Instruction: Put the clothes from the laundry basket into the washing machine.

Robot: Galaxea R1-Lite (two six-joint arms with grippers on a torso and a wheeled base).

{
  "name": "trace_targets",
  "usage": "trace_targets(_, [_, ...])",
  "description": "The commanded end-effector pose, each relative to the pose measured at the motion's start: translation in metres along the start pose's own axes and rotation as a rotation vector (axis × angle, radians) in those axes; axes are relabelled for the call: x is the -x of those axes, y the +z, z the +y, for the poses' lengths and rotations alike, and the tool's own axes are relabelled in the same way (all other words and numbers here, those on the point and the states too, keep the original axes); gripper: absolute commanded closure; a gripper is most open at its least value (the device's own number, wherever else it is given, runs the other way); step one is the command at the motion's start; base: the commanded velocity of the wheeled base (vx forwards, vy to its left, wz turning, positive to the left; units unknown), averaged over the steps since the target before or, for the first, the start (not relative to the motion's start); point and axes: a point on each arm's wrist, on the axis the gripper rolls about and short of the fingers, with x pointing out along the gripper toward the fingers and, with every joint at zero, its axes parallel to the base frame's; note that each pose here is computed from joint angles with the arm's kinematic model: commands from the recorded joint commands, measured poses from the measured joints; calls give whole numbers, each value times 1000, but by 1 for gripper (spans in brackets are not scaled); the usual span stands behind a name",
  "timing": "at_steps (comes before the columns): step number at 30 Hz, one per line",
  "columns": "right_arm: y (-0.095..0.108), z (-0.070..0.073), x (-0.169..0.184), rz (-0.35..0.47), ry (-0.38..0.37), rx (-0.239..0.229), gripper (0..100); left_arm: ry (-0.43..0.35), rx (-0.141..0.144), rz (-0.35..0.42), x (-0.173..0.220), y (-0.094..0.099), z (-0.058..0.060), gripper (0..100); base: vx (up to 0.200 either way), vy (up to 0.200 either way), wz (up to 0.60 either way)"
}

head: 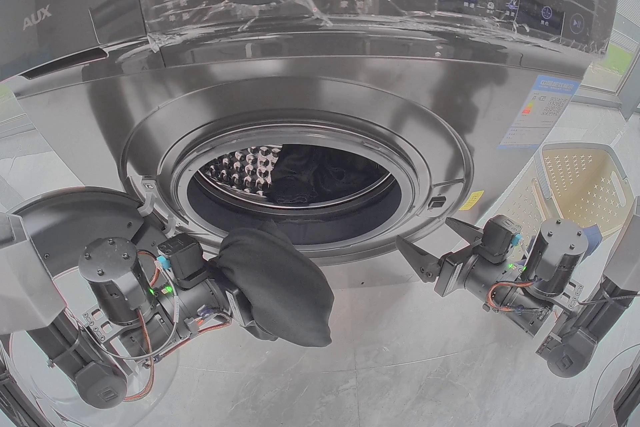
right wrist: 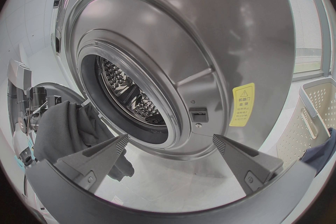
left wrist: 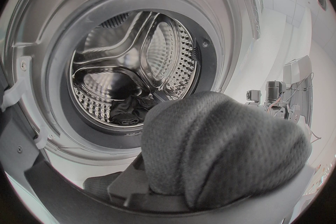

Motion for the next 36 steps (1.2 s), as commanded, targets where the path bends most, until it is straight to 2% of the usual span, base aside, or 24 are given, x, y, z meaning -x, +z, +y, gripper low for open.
trace_targets(1, [-1,0,0,2,0,0,0,0,0,6,0,-1,0,100,0,0,0])
trace_targets(13, [-1,0,0,5,0,-1,0,-20,-5,13,-2,-4,-5,100,0,0,0])
trace_targets(20, [-1,0,0,5,0,-1,0,-23,-6,10,-3,-3,-6,100,0,-200,0])
trace_targets(36, [-2,4,0,9,13,-3,0,-20,-6,5,-5,-3,-5,100,0,0,0])
